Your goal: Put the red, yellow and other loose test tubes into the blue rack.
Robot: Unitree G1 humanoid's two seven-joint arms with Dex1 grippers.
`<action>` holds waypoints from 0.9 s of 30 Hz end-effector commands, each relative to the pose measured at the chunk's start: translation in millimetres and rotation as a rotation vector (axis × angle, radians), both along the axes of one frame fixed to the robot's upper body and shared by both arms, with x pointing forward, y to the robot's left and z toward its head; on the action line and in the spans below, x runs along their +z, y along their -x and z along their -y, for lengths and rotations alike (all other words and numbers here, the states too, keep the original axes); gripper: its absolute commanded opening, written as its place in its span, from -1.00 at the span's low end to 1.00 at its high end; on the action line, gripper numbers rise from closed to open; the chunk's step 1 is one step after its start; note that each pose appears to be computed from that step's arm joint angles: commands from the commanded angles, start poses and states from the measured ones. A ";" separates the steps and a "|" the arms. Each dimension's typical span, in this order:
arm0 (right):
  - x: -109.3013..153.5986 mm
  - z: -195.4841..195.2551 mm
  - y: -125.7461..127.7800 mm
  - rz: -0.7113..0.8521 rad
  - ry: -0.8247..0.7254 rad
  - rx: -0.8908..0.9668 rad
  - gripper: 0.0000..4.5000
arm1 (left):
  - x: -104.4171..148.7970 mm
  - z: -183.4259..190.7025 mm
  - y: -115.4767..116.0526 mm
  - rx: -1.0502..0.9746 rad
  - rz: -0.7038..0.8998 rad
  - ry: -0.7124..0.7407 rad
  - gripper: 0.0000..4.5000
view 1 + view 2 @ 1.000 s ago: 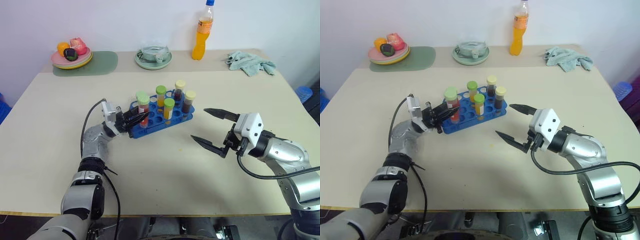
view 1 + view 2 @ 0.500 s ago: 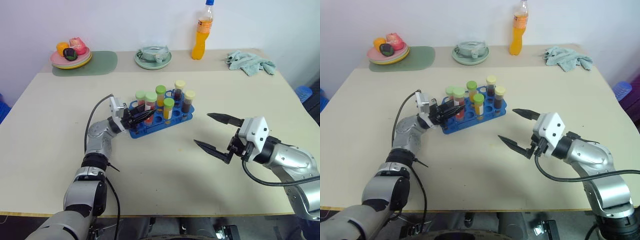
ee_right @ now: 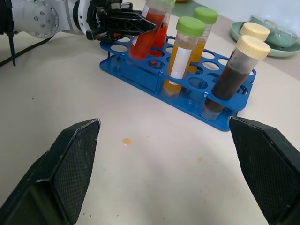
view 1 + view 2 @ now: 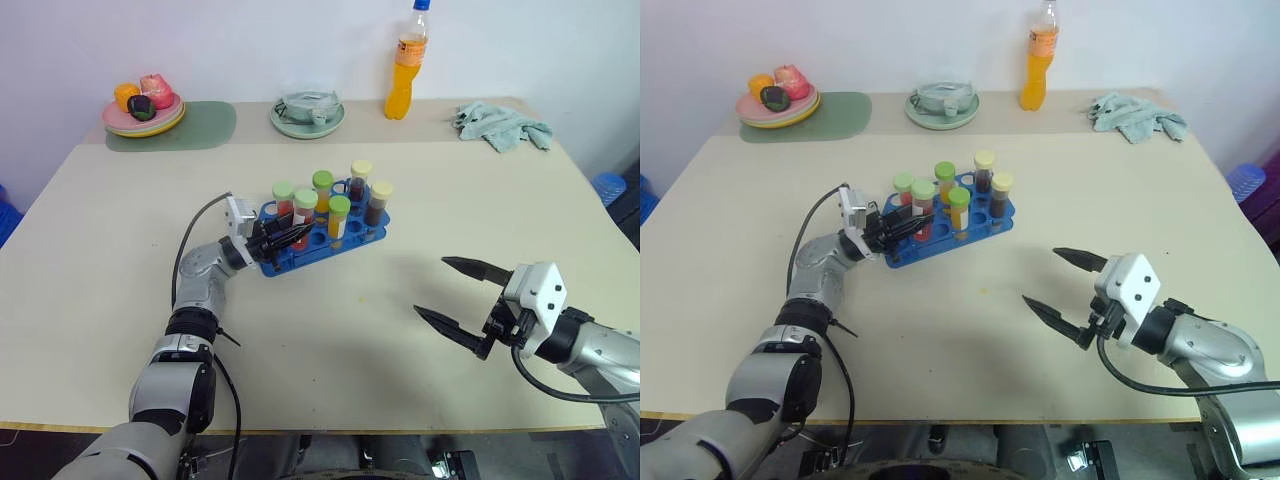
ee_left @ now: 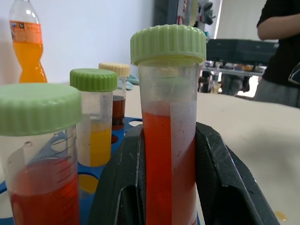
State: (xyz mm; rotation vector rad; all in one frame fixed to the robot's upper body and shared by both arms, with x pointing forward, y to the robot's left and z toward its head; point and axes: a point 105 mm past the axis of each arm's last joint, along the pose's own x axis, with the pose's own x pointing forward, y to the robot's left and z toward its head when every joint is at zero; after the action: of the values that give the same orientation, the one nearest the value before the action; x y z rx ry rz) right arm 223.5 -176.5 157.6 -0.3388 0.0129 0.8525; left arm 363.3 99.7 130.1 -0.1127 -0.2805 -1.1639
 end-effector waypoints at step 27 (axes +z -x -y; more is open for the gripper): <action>-13.2 14.4 -22.7 0.045 -0.043 -0.109 1.00 | -12.4 -80.1 73.2 0.337 -0.039 -0.267 0.98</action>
State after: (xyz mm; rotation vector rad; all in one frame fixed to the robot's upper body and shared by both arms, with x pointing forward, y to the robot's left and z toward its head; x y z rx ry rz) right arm 245.0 -188.1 136.8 -0.2913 0.0118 0.7545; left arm 295.2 175.3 101.1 0.1345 -0.0484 -0.8574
